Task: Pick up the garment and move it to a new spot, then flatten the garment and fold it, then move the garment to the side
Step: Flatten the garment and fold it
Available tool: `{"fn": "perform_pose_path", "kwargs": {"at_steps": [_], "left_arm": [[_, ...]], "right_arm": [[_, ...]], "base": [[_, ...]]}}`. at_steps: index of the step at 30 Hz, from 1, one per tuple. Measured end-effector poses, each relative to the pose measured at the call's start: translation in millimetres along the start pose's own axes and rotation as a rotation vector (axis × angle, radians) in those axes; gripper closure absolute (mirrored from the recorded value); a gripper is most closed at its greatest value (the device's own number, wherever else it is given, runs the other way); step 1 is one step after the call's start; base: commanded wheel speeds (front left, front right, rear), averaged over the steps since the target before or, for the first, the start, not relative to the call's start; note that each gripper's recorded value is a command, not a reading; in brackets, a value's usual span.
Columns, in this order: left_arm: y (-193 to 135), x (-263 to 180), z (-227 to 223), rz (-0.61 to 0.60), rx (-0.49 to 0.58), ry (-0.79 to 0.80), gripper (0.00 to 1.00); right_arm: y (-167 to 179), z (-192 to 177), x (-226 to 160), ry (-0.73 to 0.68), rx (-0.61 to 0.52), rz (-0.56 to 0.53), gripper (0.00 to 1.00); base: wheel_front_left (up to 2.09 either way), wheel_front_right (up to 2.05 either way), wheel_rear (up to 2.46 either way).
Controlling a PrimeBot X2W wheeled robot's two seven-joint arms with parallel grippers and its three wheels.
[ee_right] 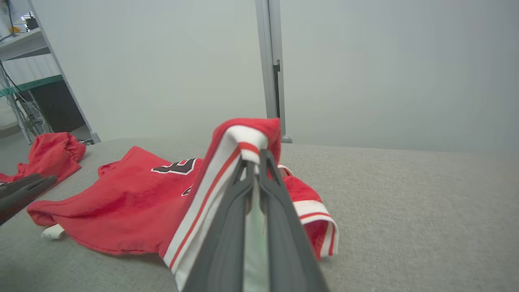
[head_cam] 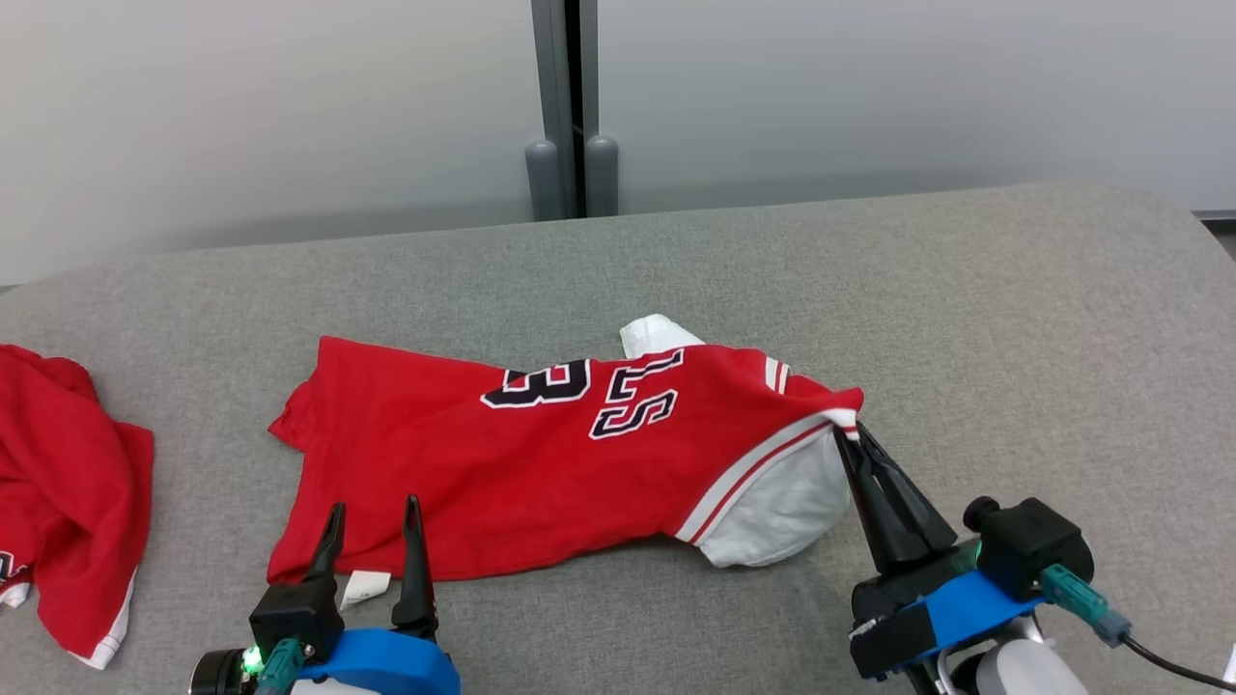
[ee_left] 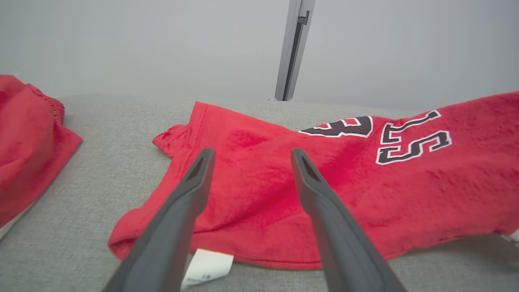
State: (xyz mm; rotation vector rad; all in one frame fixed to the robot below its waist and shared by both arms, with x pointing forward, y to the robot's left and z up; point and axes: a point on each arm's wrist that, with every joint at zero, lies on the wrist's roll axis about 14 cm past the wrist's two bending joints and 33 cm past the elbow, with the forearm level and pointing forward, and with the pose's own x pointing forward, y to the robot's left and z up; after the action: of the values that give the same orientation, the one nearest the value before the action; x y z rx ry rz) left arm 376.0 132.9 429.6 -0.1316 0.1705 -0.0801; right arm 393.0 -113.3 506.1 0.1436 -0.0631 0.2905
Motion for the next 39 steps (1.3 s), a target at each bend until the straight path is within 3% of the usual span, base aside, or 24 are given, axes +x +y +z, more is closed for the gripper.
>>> {"fn": "perform_pose_path", "kwargs": {"at_steps": [8, 17, 24, 25, 26, 27, 32, 39], "left_arm": [[-1.4, 10.8, -5.4, -0.008, 0.0, 0.018, 0.0], [14.0, 15.5, -4.5, 0.03, 0.01, 0.018, 0.0], [25.6, 14.4, -5.4, 0.066, 0.017, 0.022, 0.0], [25.6, 14.4, -5.4, 0.066, 0.017, 0.022, 0.0], [25.6, 13.7, -4.0, 0.066, 0.018, 0.018, 0.0], [25.4, 13.4, -3.2, 0.066, 0.018, 0.016, 0.0], [21.6, 11.9, -0.6, 0.057, 0.034, 0.007, 0.0], [18.7, 3.5, 0.1, 0.053, 0.099, 0.002, 0.0]], "right_arm": [[-10.3, -12.9, 21.4, 0.035, -0.016, 0.004, 1.0], [-46.1, -70.9, 67.0, 0.231, -0.088, -0.04, 1.0], [-57.5, -58.4, 106.6, 0.186, -0.128, -0.062, 1.0], [-57.5, -58.4, 106.6, 0.186, -0.128, -0.062, 0.94], [-59.7, -66.7, 102.0, 0.222, -0.144, -0.068, 0.51], [-60.7, -67.6, 99.7, 0.228, -0.137, -0.078, 0.0], [-67.2, -44.7, 98.1, 0.163, -0.136, -0.115, 0.0], [-71.4, -24.4, 51.6, 0.096, -0.128, -0.174, 0.0]], "base": [[0.0, 0.0, 0.0], [0.0, 0.0, 0.0], [0.0, 0.0, 0.0], [0.0, 0.0, 0.0], [0.0, 0.0, 0.0], [0.0, 0.0, 0.0], [0.0, 0.0, 0.0], [0.0, 0.0, 0.0]]}}
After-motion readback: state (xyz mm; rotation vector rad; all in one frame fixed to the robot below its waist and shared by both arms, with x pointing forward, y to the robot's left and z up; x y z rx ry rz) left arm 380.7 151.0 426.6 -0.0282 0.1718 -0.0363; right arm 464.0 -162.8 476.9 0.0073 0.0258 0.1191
